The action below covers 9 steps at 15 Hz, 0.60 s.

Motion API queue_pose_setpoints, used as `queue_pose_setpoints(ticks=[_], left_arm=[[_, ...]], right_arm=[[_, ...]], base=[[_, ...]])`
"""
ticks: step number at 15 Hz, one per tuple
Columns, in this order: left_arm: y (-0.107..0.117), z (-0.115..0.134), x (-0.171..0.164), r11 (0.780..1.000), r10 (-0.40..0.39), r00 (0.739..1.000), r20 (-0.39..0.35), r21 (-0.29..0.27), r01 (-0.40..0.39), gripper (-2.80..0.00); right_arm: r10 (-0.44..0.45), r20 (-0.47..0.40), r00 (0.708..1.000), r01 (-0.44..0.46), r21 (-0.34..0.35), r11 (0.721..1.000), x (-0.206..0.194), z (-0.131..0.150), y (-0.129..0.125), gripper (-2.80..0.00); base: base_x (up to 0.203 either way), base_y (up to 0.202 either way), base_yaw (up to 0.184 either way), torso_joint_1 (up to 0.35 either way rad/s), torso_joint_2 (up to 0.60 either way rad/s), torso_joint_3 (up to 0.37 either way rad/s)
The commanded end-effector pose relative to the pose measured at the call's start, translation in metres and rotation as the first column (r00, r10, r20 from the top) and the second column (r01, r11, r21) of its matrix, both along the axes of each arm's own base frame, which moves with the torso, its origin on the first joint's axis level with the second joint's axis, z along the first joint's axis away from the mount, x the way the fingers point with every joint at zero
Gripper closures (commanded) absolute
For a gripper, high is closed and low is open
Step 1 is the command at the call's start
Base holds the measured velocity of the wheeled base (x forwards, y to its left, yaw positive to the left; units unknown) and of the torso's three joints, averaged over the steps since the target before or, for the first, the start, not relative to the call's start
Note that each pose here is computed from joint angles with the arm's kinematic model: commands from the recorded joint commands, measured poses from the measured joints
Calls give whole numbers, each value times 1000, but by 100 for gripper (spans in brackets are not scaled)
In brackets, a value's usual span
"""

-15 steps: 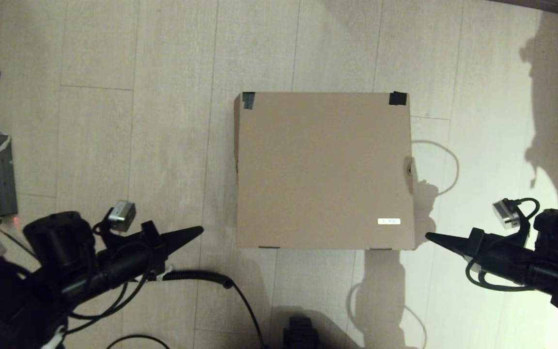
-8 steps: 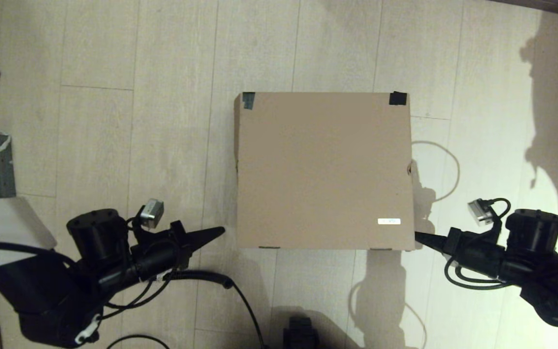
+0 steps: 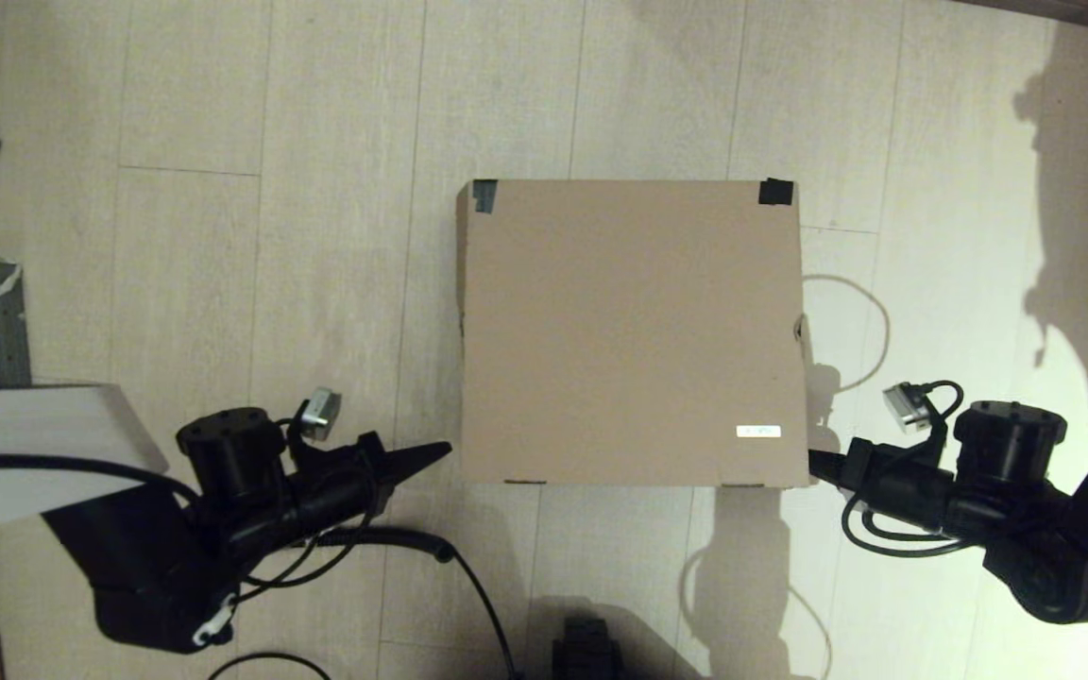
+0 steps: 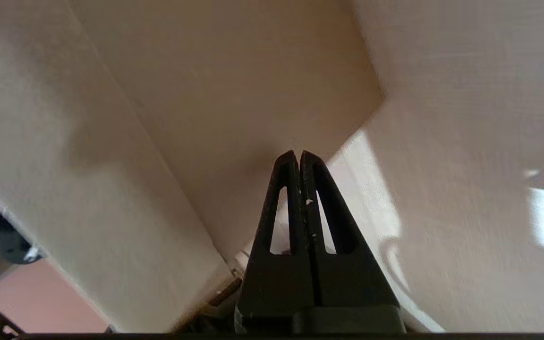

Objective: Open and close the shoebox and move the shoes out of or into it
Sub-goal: Open the shoe box

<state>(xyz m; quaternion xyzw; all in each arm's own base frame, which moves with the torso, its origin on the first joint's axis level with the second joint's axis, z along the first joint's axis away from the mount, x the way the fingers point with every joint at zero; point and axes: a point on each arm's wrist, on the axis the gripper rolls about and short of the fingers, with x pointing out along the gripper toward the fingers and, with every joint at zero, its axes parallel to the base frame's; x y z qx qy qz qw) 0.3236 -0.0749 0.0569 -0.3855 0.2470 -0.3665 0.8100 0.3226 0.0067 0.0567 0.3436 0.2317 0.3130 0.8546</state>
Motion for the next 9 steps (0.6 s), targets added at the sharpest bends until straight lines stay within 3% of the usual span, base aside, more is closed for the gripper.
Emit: queue_pose_setpoints(ticks=[1, 9], left_arm=[[-5, -5, 7, 1000, -14, 1000, 1, -5, 14, 0], [-19, -5, 13, 999, -35, 999, 21, -9, 35, 0]], right_arm=[[16, 11, 1000, -16, 7, 1000, 4, 2, 6, 0], [21, 25, 999, -21, 11, 1000, -1, 11, 14, 0]], base=[[0, 0, 0, 0, 0, 0], [0, 0, 0, 0, 0, 0]])
